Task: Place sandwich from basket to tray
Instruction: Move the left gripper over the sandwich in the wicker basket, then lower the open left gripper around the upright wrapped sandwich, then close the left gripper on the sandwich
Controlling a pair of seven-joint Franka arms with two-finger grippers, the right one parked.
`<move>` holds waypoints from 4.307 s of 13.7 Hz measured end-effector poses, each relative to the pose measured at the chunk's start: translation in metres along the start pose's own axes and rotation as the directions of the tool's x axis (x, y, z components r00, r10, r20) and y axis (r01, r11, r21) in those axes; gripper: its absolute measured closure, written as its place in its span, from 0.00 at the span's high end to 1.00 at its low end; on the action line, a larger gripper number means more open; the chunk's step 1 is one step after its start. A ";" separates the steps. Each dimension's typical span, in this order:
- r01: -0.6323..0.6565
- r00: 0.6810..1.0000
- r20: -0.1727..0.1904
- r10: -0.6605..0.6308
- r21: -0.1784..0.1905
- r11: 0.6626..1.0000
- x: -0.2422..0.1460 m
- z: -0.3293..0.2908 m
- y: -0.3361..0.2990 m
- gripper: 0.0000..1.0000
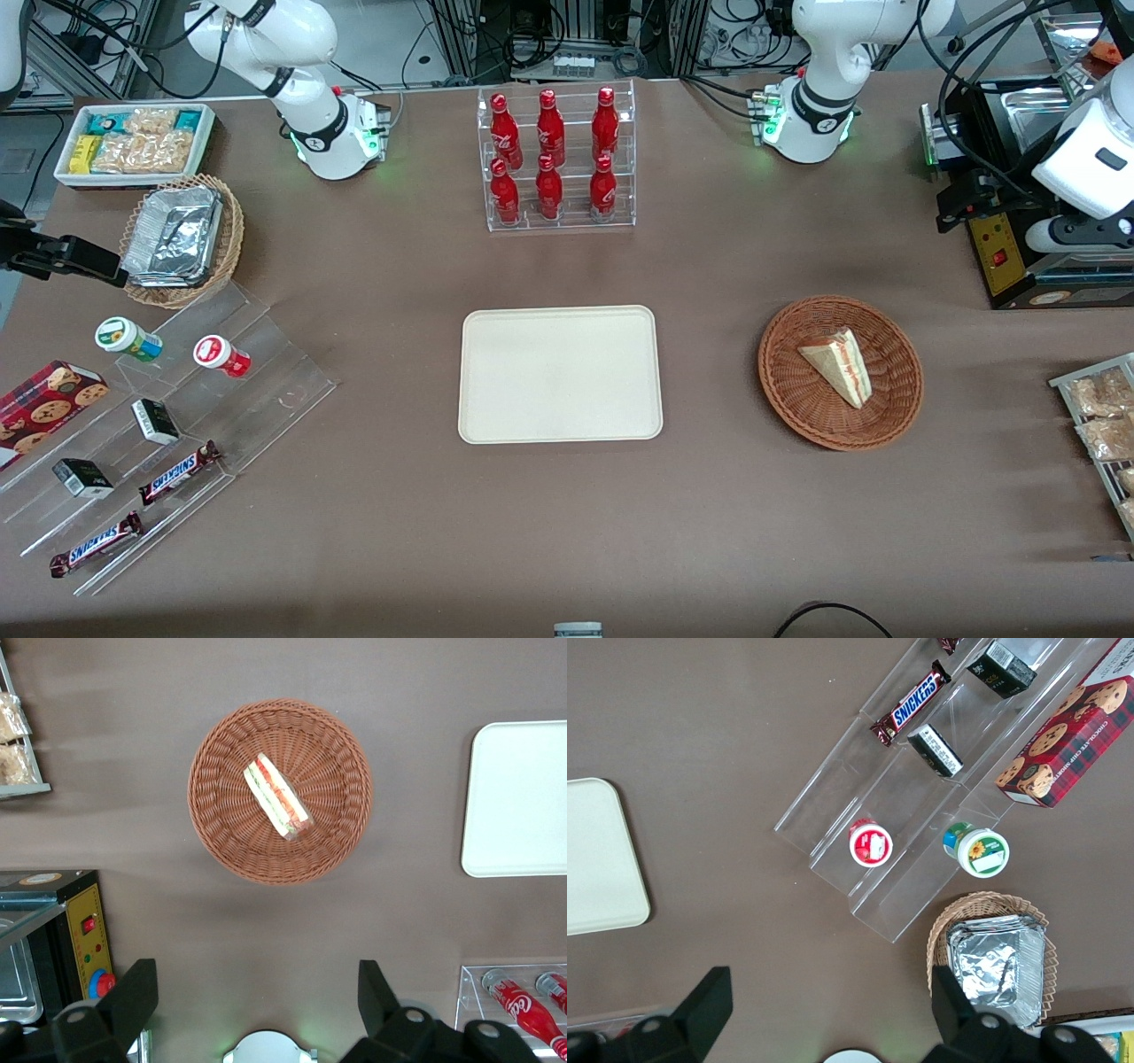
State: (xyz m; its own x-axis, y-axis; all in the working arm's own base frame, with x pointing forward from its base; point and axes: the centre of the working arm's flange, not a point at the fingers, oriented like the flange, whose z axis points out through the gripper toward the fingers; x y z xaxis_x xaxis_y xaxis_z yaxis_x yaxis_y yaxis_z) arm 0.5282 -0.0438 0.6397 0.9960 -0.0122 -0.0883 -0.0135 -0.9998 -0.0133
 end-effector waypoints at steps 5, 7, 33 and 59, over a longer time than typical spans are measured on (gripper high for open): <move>0.007 1.000 0.018 -0.007 0.001 1.000 0.004 0.011 -0.001 1.00; 0.029 0.999 0.023 -0.029 0.002 1.000 0.012 0.038 -0.002 1.00; 0.644 0.757 -0.078 -0.649 -0.081 0.761 0.029 0.286 0.020 1.00; 0.567 0.823 -0.084 -0.561 0.062 0.822 0.040 0.349 0.042 0.19</move>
State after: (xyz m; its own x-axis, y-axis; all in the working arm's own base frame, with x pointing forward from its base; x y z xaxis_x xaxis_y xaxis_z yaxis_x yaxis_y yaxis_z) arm 0.5367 -0.0813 0.2883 0.8350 0.5499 0.0185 0.5478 -0.8276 -0.1229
